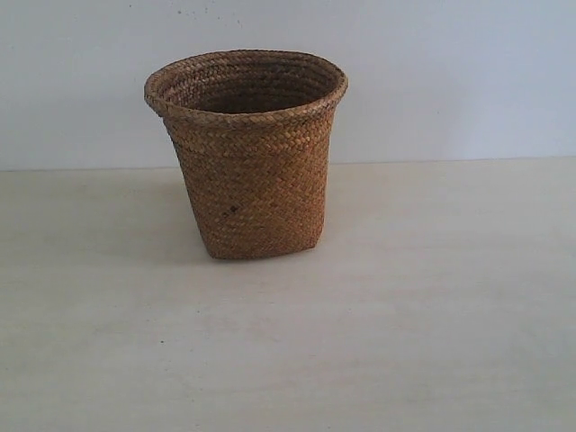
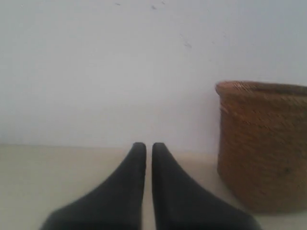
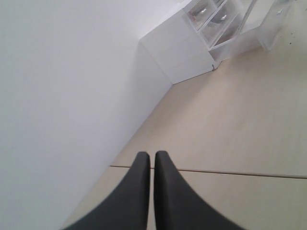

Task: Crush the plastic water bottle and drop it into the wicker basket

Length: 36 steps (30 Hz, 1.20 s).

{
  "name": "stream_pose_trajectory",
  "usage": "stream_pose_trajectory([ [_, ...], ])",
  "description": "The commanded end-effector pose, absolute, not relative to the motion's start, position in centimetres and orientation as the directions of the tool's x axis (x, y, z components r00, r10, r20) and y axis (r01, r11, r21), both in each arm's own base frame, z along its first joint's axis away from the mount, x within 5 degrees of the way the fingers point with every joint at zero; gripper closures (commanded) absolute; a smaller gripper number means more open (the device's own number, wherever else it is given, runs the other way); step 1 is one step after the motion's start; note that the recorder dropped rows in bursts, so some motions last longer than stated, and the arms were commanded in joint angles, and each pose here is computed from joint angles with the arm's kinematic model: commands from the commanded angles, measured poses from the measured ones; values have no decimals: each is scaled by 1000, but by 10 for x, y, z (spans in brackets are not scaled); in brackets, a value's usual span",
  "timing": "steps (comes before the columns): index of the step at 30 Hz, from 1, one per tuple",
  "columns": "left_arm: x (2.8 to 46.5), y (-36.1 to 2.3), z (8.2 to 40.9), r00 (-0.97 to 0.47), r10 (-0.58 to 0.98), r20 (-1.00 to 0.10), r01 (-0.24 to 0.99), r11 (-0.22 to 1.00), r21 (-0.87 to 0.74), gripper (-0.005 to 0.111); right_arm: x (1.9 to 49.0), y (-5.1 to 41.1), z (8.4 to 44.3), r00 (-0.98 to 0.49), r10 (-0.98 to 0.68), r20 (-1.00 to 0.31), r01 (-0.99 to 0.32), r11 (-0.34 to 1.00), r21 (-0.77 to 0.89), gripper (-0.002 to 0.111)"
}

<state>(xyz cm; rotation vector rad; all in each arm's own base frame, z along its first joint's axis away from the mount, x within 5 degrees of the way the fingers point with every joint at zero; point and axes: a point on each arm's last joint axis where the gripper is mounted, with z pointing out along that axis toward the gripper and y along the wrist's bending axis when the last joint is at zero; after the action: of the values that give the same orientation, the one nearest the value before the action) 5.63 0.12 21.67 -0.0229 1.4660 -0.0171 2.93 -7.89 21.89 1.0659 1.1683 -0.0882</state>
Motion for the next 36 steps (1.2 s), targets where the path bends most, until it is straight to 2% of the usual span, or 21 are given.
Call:
stream_pose_trajectory([
  [1,56,-9,199,-70,-7,-998,102,995,-14,103,28,-80,218,449,435,-781,565,539,625,108],
  [3,56,-7,194,-128,-62,-990,74,995,-72,103,28,-80,218,449,435,-781,565,539,625,108],
  [10,55,-1,186,-219,-99,-971,-1,995,-101,103,28,-80,218,449,435,-781,565,539,625,108],
  [36,55,0,186,-218,-60,-974,-6,998,-60,103,28,-80,218,449,435,-781,565,539,625,108],
])
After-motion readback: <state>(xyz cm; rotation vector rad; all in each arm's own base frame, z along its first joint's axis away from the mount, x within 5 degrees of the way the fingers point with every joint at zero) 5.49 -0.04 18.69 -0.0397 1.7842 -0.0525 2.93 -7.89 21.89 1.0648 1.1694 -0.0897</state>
